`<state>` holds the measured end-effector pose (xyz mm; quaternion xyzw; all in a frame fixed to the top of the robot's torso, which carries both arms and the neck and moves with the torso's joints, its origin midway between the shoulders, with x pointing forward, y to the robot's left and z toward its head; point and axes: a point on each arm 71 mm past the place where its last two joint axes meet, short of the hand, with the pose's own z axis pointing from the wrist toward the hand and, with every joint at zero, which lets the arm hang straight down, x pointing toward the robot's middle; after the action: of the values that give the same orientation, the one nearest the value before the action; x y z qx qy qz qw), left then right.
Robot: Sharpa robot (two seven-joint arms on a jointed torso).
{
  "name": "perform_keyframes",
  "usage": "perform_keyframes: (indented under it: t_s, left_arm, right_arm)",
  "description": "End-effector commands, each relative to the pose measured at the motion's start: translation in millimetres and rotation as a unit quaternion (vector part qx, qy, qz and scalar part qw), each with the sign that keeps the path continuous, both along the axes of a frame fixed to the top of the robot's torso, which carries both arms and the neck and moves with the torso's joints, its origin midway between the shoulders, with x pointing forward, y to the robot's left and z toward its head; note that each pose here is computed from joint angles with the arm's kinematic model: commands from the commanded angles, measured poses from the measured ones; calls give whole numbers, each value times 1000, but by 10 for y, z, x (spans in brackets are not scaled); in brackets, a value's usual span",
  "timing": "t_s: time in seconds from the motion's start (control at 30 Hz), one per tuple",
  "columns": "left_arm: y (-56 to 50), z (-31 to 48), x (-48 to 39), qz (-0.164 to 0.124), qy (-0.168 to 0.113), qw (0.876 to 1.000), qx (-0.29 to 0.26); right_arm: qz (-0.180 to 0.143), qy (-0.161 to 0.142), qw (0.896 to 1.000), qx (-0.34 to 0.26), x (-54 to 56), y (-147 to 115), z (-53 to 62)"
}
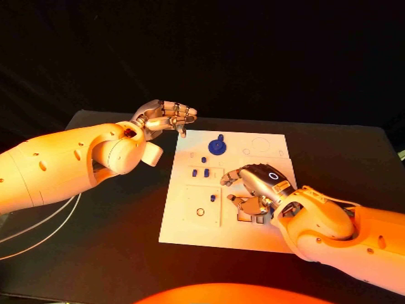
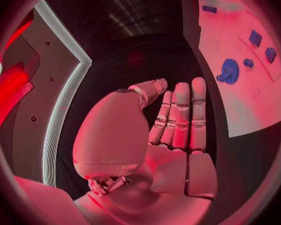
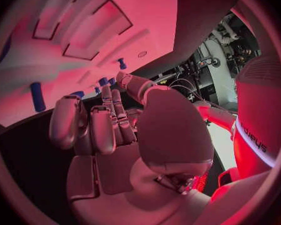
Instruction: Assemble the parts on the task board
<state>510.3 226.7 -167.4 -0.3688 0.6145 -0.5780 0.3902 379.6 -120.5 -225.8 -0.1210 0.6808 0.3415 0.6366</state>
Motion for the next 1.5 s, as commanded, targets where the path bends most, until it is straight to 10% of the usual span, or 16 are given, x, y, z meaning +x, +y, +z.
perform_keyframes:
  t_s: [0.03,0.47,1.5]
  left_arm:
    - [-12,14,-4,-7,-4,1000,-5]
    - [-19,17,-11,-15,-7,1000,-8]
    - [-25,16,-13,-16,-8,1000,-6]
  right_arm:
    - [-18,38,999,8,75,-120,93]
    - [-77,75,992,-66,481,-742,289]
    - [-70,86,990,-90,637,-678,156]
